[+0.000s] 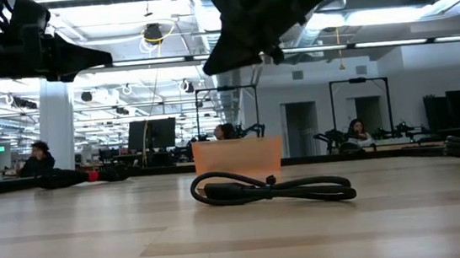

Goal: Pick and place USB-C Cables
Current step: Put the right black charger cable into the orange bin

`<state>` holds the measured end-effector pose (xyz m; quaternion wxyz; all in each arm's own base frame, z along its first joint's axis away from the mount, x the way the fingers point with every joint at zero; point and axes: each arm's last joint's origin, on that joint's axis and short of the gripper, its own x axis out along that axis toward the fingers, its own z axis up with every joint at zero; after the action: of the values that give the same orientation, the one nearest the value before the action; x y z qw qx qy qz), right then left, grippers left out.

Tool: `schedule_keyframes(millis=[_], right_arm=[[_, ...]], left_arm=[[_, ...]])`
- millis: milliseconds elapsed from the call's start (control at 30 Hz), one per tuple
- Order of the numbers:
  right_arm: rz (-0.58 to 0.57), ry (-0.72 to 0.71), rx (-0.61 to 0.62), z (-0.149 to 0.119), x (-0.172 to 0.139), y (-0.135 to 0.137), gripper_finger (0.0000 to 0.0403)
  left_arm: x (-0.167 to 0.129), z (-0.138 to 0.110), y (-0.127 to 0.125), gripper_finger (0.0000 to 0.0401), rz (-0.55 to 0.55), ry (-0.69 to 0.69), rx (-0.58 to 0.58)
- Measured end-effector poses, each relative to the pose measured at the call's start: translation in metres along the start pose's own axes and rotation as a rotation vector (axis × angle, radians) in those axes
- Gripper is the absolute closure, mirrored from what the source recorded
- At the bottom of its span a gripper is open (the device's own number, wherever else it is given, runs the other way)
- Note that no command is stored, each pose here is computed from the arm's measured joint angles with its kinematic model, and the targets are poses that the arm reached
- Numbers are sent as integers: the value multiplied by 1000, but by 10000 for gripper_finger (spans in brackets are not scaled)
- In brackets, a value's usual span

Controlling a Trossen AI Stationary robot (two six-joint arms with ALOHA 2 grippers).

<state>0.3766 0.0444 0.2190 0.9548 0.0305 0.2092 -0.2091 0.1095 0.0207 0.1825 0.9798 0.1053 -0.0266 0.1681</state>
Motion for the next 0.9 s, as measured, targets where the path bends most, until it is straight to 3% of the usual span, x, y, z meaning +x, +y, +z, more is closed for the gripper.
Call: schedule_keyframes(millis=[233, 433, 667, 900], right_arm=[[-86, 21, 104, 14, -18, -6, 347], [-129, 135, 117, 9, -37, -11, 338], [-240, 297, 159, -1, -51, -32, 290], [-299, 334, 218, 5, -66, -51, 228]], left_arm=[[0, 0, -2, 276, -65, -13, -29], [1, 4, -2, 270, -84, -46, -98], [6, 1, -5, 245, -131, -18, -147], [15, 4, -6, 203, -111, -63, -193]])
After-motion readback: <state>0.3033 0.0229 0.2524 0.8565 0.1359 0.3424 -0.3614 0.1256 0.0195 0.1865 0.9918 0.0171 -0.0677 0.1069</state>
